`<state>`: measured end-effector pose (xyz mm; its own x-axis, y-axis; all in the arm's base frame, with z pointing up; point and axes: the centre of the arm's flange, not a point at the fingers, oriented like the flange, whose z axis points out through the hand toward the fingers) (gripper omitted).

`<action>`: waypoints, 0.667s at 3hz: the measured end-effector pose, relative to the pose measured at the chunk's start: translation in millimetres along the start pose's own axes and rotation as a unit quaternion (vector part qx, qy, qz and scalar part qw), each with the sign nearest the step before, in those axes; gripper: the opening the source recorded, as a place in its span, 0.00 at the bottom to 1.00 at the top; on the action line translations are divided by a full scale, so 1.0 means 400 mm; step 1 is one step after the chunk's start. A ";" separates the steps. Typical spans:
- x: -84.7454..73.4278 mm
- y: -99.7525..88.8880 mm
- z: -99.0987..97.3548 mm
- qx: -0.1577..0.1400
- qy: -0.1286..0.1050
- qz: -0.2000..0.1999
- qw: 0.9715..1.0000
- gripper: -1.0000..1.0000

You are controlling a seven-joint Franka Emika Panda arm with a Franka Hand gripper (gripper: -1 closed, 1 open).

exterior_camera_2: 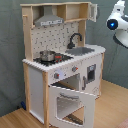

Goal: Play with the kitchen

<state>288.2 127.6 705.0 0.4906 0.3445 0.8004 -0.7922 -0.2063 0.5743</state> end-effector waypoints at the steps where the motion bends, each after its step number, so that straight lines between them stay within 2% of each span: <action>1: 0.030 -0.025 0.012 0.002 0.017 -0.008 1.000 0.00; 2: 0.073 -0.114 -0.056 0.026 0.053 -0.034 0.998 0.00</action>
<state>330.4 167.6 698.6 0.5003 0.4533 0.7377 -0.7369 -0.2246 0.6376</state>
